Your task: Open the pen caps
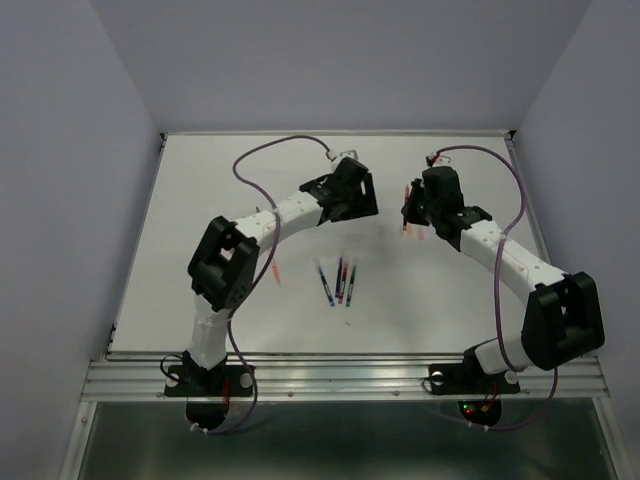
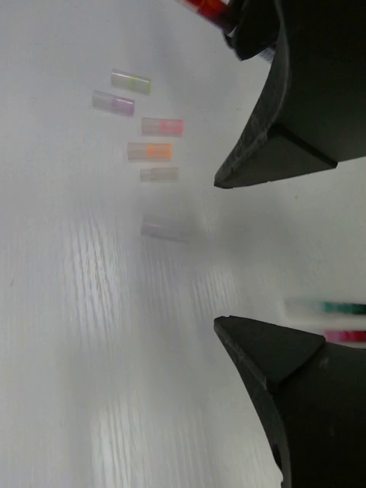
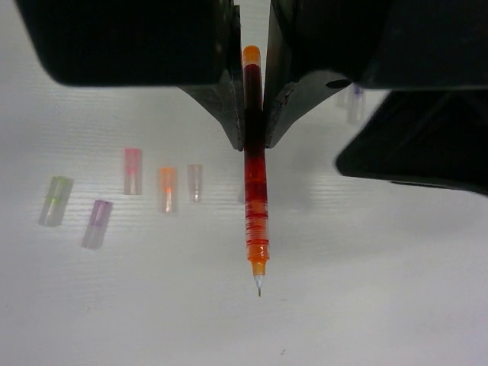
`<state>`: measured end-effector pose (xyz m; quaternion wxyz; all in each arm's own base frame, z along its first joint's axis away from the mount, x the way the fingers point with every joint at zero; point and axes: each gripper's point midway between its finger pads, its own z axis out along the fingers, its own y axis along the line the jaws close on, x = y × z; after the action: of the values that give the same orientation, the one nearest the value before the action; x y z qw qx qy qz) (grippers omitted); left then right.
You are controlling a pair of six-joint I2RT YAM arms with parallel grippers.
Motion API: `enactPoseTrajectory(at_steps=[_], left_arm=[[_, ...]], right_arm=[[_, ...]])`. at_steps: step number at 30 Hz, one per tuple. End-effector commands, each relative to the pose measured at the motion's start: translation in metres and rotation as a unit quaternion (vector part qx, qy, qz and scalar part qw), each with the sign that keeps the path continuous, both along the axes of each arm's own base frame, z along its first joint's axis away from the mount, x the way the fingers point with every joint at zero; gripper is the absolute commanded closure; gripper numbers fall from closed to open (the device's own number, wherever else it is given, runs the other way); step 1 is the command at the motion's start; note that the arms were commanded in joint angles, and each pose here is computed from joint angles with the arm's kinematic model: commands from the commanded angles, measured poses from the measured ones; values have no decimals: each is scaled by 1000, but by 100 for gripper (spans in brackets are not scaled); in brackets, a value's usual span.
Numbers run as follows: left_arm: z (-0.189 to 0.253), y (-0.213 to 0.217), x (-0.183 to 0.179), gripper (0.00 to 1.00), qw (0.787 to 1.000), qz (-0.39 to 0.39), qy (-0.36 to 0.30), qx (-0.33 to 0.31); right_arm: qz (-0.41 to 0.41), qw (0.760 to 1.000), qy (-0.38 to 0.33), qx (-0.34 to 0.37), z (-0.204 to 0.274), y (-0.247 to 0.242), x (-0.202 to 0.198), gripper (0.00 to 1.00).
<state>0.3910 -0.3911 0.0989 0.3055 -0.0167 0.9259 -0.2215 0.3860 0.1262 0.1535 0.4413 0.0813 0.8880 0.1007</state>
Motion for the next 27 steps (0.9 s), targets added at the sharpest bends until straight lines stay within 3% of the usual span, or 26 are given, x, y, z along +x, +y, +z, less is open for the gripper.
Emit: enactPoseTrajectory(at_steps=[1, 3, 5, 12, 19, 25, 27], left_arm=[[66, 92, 16, 15, 992, 105, -70, -6], [80, 131, 9, 10, 986, 148, -80, -3], [55, 184, -3, 2, 976, 210, -53, 36], [57, 294, -41, 1, 933, 348, -72, 58], [57, 321, -47, 1, 924, 371, -71, 58], [50, 320, -48, 1, 926, 368, -59, 61], [49, 320, -48, 1, 927, 365, -59, 60]], right_arm=[[78, 995, -23, 51, 13, 39, -5, 87], [107, 992, -24, 57, 13, 62, -8, 87], [170, 982, -6, 81, 2, 108, -20, 87], [291, 951, 36, 103, -33, 228, -43, 87], [335, 933, 60, 119, -60, 311, -47, 85], [327, 935, 82, 111, -80, 337, -43, 76], [330, 934, 82, 110, -81, 340, -41, 65]])
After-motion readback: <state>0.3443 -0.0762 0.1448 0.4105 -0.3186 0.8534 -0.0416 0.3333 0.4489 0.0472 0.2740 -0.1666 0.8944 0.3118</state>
